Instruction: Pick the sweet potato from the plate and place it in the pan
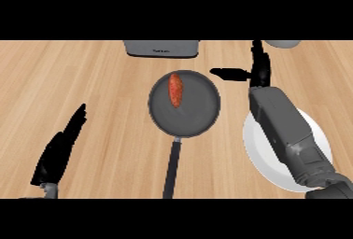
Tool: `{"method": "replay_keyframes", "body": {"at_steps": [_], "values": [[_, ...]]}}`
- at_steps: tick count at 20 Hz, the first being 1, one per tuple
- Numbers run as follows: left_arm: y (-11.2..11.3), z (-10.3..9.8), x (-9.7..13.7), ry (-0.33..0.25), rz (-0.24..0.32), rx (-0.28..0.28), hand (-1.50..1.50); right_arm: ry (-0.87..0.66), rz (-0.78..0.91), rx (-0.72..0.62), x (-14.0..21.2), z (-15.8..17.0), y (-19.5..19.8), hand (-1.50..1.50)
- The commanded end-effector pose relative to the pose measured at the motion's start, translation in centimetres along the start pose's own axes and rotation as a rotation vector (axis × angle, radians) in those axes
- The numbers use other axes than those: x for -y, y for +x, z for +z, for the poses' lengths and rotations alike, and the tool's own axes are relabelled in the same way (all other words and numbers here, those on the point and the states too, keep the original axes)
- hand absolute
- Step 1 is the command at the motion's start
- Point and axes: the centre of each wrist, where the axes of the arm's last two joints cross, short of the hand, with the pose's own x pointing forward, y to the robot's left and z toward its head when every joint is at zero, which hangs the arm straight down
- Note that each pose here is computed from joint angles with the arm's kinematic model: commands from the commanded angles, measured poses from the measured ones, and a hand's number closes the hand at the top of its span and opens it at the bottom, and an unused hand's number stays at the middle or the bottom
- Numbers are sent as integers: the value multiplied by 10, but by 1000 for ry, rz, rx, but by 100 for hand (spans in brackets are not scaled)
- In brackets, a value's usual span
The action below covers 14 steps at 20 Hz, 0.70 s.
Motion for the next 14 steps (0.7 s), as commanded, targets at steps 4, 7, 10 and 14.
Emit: {"method": "replay_keyframes", "body": {"at_steps": [4, 7, 10, 14], "values": [[-17, 5, -19, 24, 0, -21, 0, -34, 26, 62, 85, -10, -38, -150], [7, 22, -24, 10, -10, -11, 0, -39, 27, 62, 116, -1, -63, -150], [-9, 11, -3, 17, -1, -19, 0, -12, 41, 46, 156, -7, -61, -150], [-12, 14, -1, 42, -3, -14, 0, -4, 59, 70, 190, -10, -54, -150]]}}
